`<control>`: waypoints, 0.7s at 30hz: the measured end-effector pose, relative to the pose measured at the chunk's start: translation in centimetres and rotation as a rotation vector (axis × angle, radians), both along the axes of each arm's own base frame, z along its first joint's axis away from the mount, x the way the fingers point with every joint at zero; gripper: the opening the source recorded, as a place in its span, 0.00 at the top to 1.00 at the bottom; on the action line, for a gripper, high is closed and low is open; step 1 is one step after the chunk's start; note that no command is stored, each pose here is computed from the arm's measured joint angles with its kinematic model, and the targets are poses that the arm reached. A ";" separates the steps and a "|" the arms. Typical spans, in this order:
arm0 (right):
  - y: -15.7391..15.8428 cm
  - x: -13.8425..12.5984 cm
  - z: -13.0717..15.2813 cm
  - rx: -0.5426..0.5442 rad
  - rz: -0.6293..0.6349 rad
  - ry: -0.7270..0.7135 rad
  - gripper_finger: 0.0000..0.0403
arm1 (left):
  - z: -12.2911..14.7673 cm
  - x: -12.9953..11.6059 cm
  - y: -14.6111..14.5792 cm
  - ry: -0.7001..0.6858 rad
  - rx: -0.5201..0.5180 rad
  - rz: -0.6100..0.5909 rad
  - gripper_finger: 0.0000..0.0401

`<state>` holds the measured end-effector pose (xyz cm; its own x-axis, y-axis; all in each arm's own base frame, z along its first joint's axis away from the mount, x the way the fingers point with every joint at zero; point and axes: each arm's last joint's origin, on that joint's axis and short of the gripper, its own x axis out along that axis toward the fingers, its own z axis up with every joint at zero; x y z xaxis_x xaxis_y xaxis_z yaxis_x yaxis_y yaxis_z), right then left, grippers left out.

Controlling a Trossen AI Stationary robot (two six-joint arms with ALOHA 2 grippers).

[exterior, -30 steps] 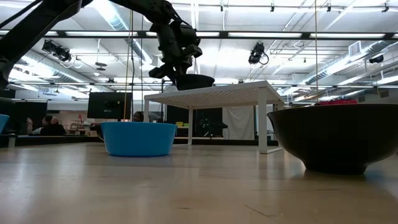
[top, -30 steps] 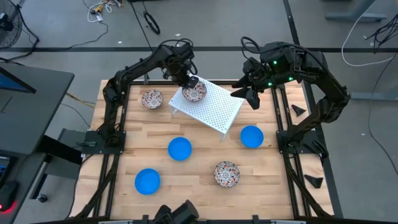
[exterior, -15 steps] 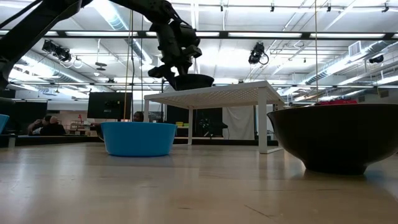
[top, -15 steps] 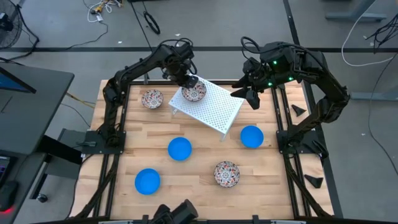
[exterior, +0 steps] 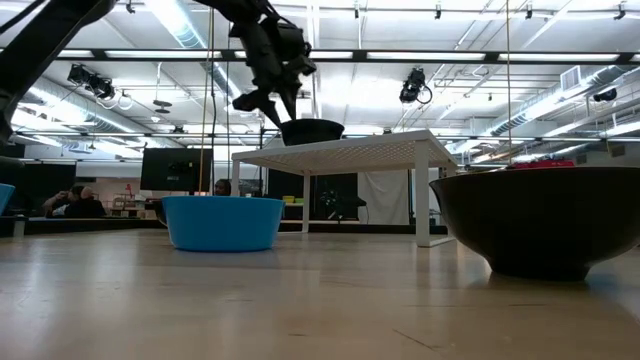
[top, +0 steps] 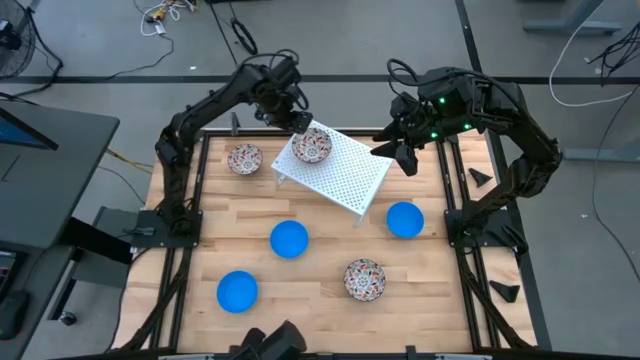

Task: Pick & Place Mini bowls
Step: Stack the bottom white patterned bowl on top of the other white patterned bowl on the shelf

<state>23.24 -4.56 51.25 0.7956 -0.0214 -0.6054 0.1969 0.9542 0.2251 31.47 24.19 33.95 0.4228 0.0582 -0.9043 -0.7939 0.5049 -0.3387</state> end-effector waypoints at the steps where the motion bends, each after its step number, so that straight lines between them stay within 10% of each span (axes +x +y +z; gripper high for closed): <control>1: 0.0 0.0 0.0 0.000 0.000 0.000 0.54 | 0.3 -0.1 -0.2 -0.016 -0.006 -0.011 0.60; 21: 0.0 0.2 0.2 -0.027 0.015 -0.031 0.54 | 8.4 -1.4 -9.6 -0.234 0.294 -0.504 0.60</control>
